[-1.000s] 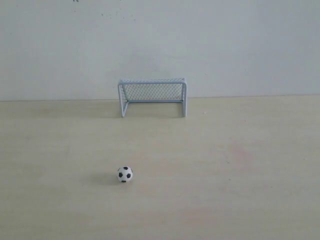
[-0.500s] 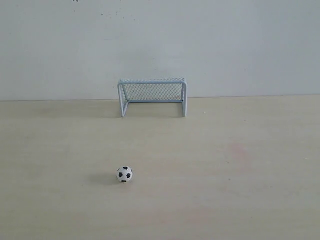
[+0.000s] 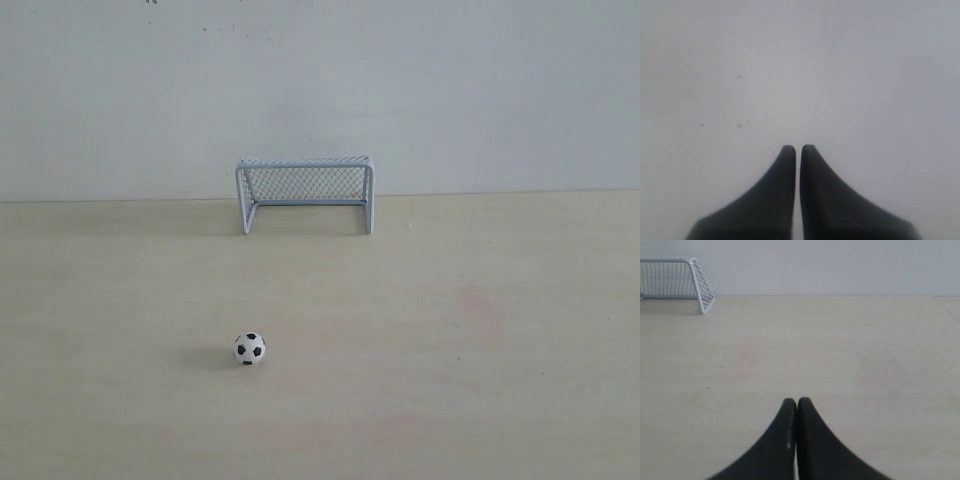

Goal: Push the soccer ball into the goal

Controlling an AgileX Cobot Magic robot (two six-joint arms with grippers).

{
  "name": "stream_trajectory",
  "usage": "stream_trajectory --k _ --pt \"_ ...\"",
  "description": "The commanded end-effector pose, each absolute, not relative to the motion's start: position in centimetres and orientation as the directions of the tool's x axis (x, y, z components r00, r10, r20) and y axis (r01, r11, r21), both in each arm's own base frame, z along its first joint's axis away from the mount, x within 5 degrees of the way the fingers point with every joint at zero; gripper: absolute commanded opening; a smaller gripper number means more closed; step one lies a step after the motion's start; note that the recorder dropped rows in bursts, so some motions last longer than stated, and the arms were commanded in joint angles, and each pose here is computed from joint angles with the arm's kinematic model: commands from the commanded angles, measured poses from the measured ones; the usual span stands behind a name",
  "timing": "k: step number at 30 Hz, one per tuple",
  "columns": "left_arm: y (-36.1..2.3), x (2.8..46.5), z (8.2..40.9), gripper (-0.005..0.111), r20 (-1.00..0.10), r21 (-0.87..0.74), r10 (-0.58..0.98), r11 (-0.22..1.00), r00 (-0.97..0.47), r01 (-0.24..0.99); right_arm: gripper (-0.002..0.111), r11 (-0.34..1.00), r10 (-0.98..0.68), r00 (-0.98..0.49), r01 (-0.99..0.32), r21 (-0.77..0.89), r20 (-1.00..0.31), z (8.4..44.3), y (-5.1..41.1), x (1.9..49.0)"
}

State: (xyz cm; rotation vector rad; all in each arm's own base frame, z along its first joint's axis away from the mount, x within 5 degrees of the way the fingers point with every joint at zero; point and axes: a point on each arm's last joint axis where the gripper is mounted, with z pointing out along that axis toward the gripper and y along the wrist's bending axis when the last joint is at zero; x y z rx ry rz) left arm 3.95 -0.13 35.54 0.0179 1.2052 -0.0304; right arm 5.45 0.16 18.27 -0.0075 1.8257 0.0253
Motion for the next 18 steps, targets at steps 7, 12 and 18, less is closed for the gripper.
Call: stream_trajectory --k 7,12,18 --pt "-0.3 11.0 37.9 0.004 -0.997 0.071 0.072 0.997 -0.039 0.028 0.0 1.0 0.006 -0.243 -0.016 0.011 -0.97 18.4 0.1 5.5" --pt "-0.3 12.4 38.0 0.004 -0.997 0.071 0.071 0.997 -0.01 0.027 0.0 1.0 0.006 -0.243 -0.016 0.011 -0.97 18.4 0.1 5.5" --pt "-0.4 12.7 38.1 0.004 -0.998 0.067 0.067 0.997 0.009 0.027 0.0 1.0 0.006 -0.243 -0.016 0.011 -0.97 18.4 0.1 5.5"
